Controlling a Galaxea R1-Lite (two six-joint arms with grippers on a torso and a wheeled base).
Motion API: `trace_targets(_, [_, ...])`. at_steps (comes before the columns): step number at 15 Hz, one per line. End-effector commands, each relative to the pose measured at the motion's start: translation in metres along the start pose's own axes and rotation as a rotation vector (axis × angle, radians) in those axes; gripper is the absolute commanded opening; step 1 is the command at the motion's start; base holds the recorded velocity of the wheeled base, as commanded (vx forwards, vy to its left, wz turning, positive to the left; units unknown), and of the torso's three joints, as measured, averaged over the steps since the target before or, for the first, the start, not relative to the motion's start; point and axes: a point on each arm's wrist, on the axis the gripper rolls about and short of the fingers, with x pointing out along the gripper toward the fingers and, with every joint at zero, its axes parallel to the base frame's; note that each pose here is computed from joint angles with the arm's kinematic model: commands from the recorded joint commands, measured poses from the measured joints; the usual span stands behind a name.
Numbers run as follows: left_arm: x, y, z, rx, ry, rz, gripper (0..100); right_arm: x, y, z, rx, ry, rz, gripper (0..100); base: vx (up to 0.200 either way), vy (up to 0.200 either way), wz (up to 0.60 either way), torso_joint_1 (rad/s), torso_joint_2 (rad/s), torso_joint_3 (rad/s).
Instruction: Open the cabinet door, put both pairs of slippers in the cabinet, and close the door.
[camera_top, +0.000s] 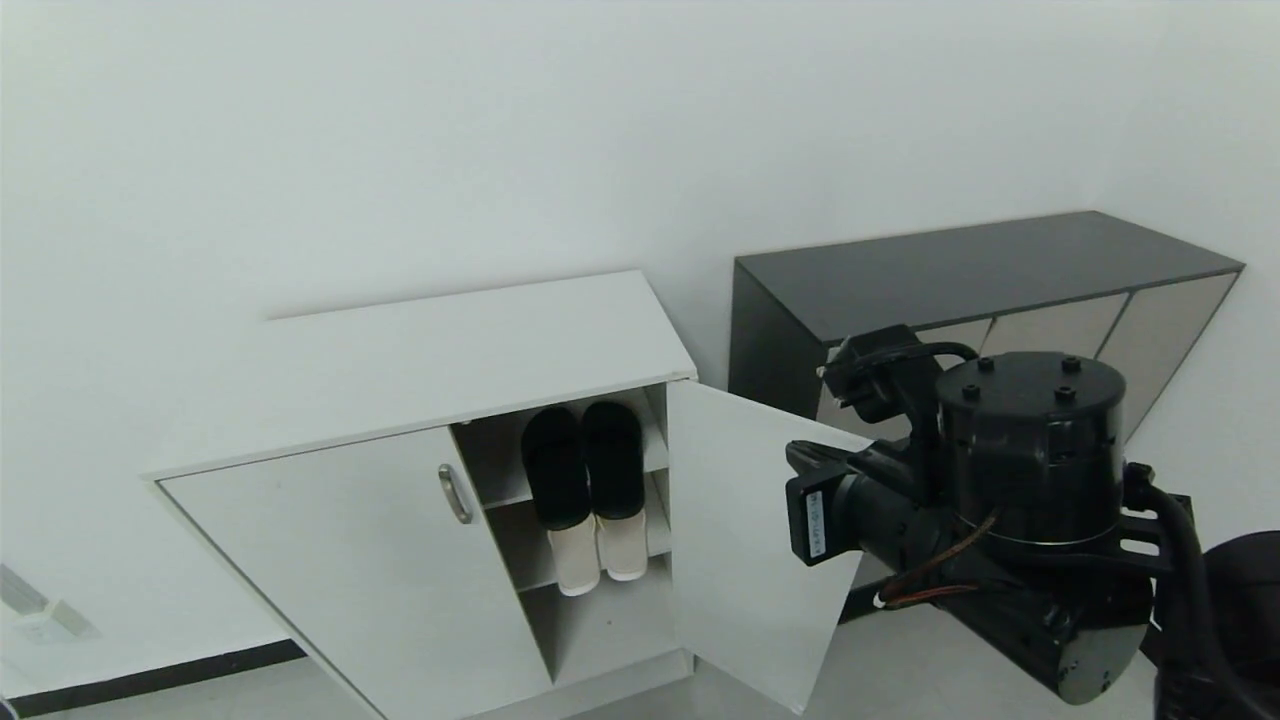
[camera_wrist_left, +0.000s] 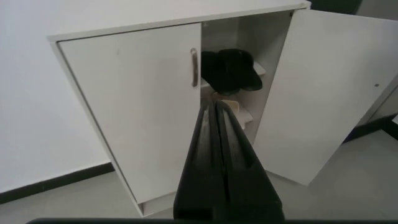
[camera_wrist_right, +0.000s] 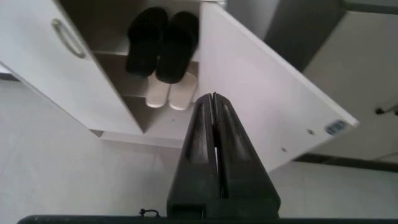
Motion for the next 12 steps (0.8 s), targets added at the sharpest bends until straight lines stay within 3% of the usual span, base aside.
trace_targets(1, [0.0, 0.0, -0.0001, 0.0, 0.0, 0.0, 0, 0.0027, -0.0037, 0.0004, 0.003, 0.0, -0.016, 0, 0.0, 0.0, 0.0, 0.0, 0.0, 0.0])
trace_targets(5, [0.0, 0.0, -0.0001, 0.0, 0.0, 0.0, 0, 0.0035, -0.0053, 0.0007, -0.002, -0.003, -0.02, 0, 0.0, 0.0, 0.0, 0.0, 0.0, 0.0])
trace_targets(11, [0.0, 0.0, -0.0001, 0.0, 0.0, 0.0, 0, 0.0067, -0.0091, -0.002, -0.009, 0.001, -0.033, 0, -0.2, 0.0, 0.0, 0.004, 0.0, 0.0])
trace_targets(12, [0.0, 0.0, -0.0001, 0.0, 0.0, 0.0, 0, 0.0087, -0.0127, -0.0021, -0.01, 0.003, -0.047, 0, 0.0, 0.0, 0.0, 0.0, 0.0, 0.0])
